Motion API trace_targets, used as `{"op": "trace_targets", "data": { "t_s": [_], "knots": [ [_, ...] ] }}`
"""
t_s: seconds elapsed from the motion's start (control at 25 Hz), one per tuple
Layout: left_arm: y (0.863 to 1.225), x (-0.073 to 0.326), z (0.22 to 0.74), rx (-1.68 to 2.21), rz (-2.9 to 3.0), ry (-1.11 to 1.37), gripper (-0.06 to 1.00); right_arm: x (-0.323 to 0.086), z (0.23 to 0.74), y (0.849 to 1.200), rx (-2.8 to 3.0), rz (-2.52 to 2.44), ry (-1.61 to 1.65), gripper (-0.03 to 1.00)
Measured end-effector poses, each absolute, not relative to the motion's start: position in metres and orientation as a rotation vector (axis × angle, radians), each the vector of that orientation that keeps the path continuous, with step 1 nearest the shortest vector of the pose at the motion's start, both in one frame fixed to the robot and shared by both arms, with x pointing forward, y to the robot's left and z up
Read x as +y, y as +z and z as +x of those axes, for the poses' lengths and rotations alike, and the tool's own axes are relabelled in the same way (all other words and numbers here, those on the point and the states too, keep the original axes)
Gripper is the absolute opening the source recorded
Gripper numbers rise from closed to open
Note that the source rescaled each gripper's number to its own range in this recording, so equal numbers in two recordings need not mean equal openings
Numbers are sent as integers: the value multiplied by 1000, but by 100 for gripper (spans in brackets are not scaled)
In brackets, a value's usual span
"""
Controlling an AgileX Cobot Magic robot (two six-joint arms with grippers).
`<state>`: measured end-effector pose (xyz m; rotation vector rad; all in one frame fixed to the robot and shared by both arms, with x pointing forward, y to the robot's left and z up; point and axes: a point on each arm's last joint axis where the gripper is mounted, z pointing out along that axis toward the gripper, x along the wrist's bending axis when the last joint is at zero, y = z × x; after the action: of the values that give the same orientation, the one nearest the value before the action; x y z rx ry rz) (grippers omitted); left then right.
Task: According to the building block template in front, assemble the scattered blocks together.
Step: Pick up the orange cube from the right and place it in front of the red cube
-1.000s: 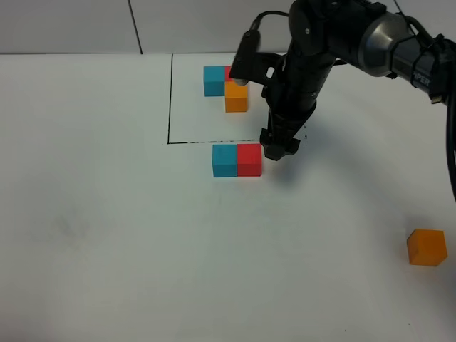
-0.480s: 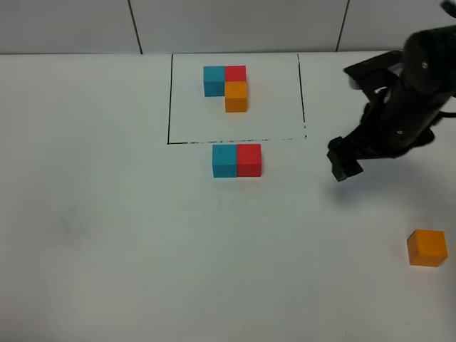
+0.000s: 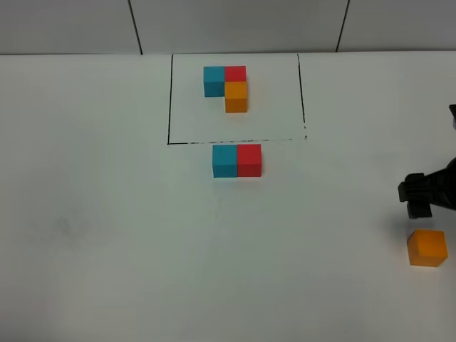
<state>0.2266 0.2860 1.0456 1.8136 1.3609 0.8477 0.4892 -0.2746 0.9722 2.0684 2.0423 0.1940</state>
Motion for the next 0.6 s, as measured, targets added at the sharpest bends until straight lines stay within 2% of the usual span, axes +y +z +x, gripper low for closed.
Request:
{"op": "trace_targets", "data": {
  "t_s": [0.24, 0.6],
  "knots": [
    [1046, 286, 227, 1361, 1814, 848, 62, -277, 477, 951, 2071, 2122, 309, 74],
    [1046, 286, 227, 1361, 1814, 848, 62, -275, 468, 937, 2091, 2107, 353, 73]
  ]
}}
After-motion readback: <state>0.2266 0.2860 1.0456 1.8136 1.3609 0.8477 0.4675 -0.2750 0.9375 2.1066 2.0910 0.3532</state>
